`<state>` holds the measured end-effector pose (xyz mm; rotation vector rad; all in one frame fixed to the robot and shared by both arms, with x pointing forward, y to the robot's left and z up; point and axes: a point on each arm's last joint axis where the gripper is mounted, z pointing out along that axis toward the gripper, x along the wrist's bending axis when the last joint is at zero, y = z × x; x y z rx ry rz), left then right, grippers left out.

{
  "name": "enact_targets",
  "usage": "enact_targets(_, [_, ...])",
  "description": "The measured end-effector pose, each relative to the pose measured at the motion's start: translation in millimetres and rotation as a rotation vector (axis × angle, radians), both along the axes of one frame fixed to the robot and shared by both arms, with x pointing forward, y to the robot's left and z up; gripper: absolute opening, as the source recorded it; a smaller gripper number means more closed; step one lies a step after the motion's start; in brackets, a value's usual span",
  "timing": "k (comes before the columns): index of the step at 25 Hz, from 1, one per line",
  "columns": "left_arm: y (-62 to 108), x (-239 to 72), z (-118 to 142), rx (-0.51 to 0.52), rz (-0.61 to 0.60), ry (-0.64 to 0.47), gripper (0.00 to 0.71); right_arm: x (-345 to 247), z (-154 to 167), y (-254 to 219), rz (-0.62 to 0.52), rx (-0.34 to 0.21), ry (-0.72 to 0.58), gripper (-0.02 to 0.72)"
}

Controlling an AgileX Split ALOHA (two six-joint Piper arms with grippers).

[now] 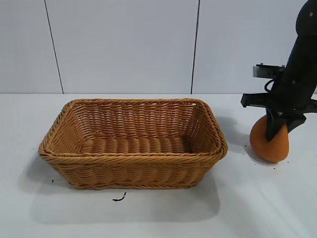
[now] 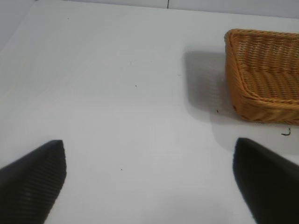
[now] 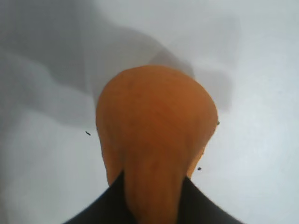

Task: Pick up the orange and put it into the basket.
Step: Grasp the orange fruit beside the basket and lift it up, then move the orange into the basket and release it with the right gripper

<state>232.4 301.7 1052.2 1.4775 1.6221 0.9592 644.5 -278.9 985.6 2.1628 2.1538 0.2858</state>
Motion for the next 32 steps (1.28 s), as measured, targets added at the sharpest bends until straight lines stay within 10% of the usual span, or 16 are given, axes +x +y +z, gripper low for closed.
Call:
enact_targets(14, [0.0, 0.0, 0.0, 0.0, 0.0, 0.0, 0.697, -4.5, 69.7, 70.6, 0.197, 0.003, -0.089, 0.046])
enact_targets(32, [0.0, 0.0, 0.0, 0.0, 0.0, 0.0, 0.697, -40.8, 19.9, 238.1, 0.507, 0.064, -0.15, 0.046])
